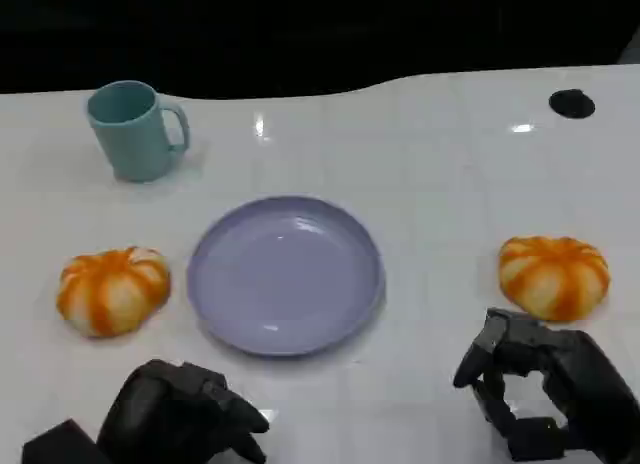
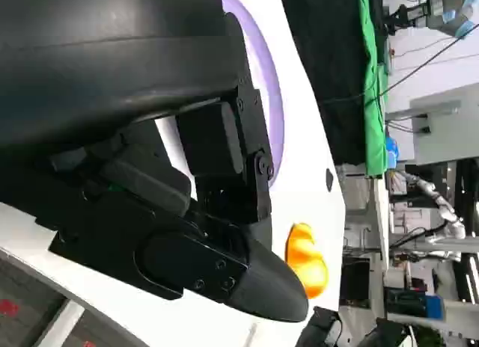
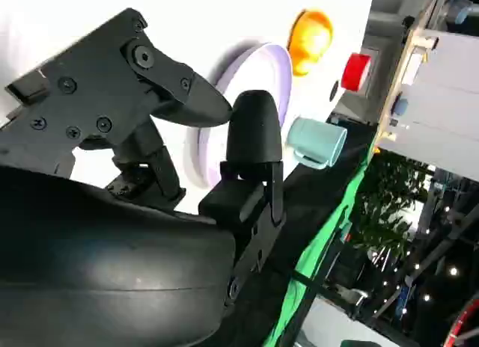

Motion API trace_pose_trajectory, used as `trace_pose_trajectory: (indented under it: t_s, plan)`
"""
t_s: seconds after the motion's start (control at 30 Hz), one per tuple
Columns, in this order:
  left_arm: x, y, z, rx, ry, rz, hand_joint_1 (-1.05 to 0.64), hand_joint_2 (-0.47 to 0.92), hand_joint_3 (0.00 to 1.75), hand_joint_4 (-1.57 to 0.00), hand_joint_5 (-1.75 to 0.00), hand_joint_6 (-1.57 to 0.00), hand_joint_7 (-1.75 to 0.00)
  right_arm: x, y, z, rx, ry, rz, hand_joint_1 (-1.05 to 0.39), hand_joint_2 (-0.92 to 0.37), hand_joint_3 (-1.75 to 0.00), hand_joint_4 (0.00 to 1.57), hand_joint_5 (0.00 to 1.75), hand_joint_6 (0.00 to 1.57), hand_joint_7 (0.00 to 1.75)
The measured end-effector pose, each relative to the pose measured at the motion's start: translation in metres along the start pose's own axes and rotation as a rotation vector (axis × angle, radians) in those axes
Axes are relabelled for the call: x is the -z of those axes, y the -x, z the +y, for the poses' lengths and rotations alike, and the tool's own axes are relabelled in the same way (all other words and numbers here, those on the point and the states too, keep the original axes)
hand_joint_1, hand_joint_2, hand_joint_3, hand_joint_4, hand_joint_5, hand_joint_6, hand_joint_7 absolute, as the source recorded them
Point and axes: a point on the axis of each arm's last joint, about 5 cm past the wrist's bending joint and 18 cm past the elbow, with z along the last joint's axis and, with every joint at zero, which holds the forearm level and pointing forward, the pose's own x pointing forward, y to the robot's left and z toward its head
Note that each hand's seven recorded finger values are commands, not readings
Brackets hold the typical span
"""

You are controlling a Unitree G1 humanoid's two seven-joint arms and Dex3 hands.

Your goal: Grasp the bread from the table and place it into the plate.

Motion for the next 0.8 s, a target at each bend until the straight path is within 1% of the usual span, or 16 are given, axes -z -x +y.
trace_pose_trajectory:
  t_s: [0.8]
  plan:
    - [-0.0001, 0.0000, 0.0000, 0.000, 0.000, 0.000, -1.05, 0.91, 0.00, -1.43, -0.69, -1.57, -0.26, 0.0003, 0.0003, -0.0003, 0.000, 0.005, 0.004, -0.23, -0.48, -1.18, 0.84, 1.75, 0.76, 1.44]
